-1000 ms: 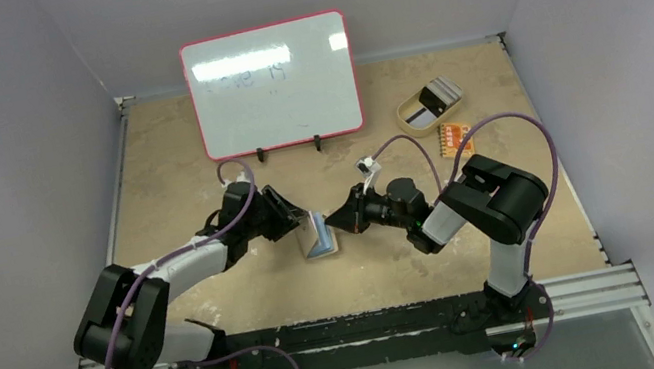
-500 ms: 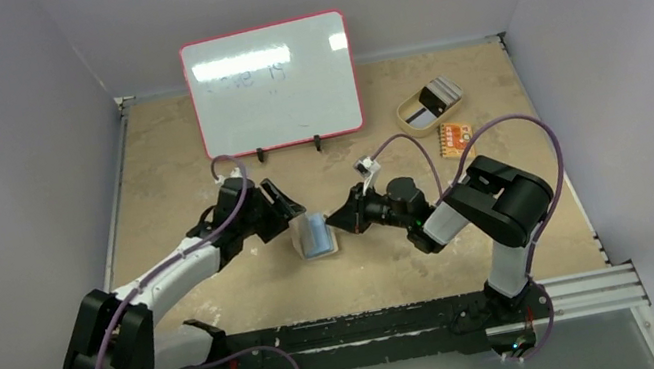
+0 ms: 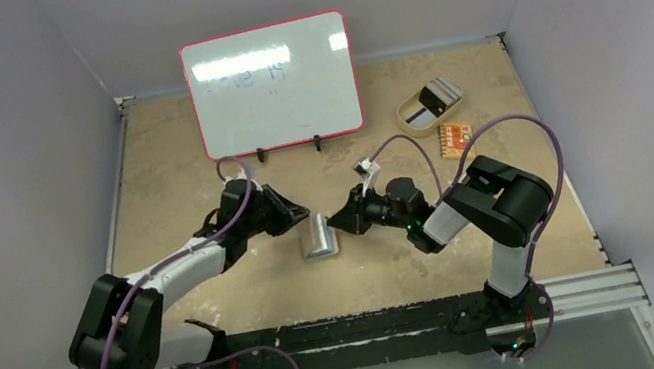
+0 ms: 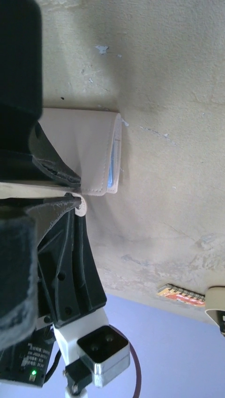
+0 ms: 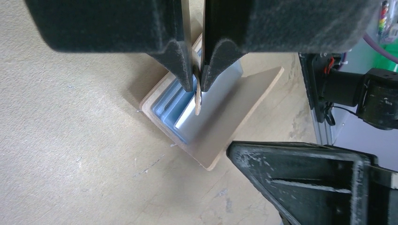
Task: Put the credit cards into the card holder
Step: Close the card holder at the center of the board.
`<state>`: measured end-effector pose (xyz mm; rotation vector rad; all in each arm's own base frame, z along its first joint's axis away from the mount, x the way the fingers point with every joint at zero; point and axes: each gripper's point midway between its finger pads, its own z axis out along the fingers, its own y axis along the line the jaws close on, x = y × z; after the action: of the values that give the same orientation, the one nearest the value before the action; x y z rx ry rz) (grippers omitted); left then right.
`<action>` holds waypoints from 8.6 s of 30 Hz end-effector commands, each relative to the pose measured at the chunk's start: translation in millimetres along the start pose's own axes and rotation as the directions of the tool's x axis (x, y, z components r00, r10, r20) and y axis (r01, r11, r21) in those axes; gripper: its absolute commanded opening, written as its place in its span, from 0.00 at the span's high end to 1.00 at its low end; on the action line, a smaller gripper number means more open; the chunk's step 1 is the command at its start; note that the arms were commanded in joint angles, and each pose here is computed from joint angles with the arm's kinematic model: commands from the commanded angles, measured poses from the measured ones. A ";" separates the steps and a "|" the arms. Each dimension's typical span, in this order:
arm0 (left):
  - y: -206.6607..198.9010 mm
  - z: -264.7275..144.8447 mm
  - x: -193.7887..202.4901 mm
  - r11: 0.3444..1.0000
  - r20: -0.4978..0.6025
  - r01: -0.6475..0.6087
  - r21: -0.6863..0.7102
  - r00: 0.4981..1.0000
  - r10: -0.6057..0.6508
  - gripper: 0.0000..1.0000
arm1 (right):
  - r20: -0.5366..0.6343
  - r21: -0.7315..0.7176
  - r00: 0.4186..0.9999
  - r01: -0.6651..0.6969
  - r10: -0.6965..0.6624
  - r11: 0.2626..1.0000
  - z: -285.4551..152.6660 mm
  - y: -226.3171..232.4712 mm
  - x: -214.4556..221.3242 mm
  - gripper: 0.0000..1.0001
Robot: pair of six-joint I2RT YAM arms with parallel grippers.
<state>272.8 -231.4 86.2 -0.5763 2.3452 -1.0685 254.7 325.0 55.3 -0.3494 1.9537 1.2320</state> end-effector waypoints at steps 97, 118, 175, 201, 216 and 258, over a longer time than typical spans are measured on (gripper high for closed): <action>58.0 -2.9 22.3 0.930 -0.054 -0.189 -0.316 0.982 0.181 0.67 | -0.188 0.540 0.928 -0.177 0.322 0.823 -32.3 -0.8 -5.0 0.58; 59.3 27.6 43.1 0.926 -0.099 -0.218 -0.309 0.975 0.196 0.91 | -0.172 0.448 0.898 -0.295 0.405 0.844 -23.2 -2.6 10.7 0.68; 16.3 26.0 50.7 0.964 -0.078 -0.183 -0.193 0.982 0.170 0.78 | -0.117 0.568 0.964 -0.133 0.239 0.812 -44.9 -14.1 -32.0 0.86; 11.3 42.9 53.9 0.965 -0.098 -0.208 -0.163 0.976 0.194 0.83 | -0.158 0.523 0.950 -0.151 0.269 0.839 -24.2 -7.1 -16.9 1.00; -8.6 33.8 55.0 0.983 -0.087 -0.160 -0.086 0.985 0.152 0.81 | -0.202 0.552 0.944 -0.110 0.260 0.827 -8.9 -8.8 -0.4 1.00; 25.0 21.5 62.2 0.981 -0.096 -0.129 -0.143 0.989 0.116 0.77 | -0.198 0.641 0.958 -0.034 0.208 0.767 -9.9 -16.5 -4.2 1.00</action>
<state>229.3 -258.0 33.3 -0.4250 2.5469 -0.8287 252.2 302.5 38.9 -0.0472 2.5581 0.5592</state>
